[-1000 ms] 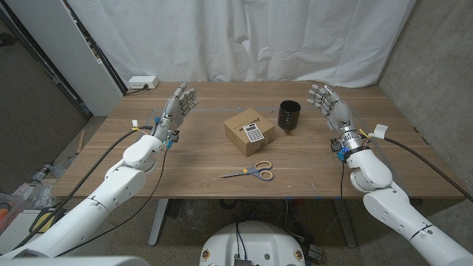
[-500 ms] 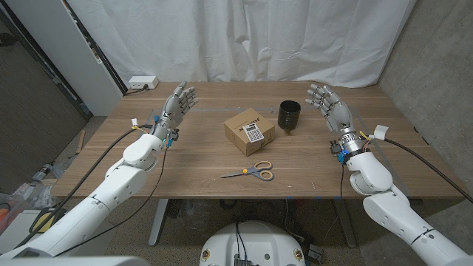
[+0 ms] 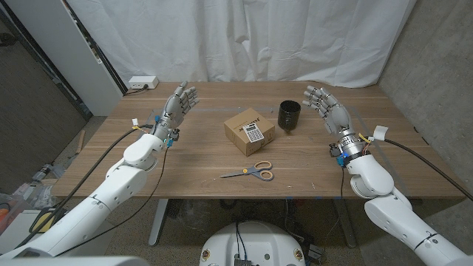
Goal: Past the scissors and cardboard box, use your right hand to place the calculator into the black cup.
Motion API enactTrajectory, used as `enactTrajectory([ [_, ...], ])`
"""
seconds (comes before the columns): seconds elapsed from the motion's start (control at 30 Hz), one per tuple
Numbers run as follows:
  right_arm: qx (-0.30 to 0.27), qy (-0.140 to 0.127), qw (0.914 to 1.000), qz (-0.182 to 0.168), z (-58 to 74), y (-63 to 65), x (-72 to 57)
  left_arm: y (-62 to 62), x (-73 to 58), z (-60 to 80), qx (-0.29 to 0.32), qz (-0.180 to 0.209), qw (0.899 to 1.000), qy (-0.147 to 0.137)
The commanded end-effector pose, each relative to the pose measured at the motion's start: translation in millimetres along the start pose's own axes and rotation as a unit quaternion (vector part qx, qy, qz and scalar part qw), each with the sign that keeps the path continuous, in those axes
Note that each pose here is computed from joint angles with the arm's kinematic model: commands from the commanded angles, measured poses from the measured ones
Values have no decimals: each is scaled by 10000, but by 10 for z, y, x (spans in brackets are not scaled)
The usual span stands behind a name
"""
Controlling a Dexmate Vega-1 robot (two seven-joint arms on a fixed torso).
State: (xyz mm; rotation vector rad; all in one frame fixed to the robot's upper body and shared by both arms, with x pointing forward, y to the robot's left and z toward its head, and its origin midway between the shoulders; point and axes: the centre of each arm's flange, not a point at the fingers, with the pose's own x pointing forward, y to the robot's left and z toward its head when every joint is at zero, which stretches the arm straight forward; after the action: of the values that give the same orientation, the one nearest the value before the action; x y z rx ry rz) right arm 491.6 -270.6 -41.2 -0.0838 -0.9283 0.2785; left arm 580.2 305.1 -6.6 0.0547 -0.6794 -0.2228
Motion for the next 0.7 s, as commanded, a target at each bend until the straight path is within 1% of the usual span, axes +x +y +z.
enactTrajectory([
  [0.03,-149,-21,9998,130,68,114,-81,-53,22,24,1,-72,10000,-57],
  [0.23,-285,-89,9995,135,123,134,-88,-88,34,39,44,-156,9999,-16],
  [0.47,-406,-162,9990,126,155,145,-108,-127,27,55,5,-97,9999,-57],
  [0.7,-781,-273,9965,82,181,188,-164,-164,49,72,56,-148,9998,-73],
])
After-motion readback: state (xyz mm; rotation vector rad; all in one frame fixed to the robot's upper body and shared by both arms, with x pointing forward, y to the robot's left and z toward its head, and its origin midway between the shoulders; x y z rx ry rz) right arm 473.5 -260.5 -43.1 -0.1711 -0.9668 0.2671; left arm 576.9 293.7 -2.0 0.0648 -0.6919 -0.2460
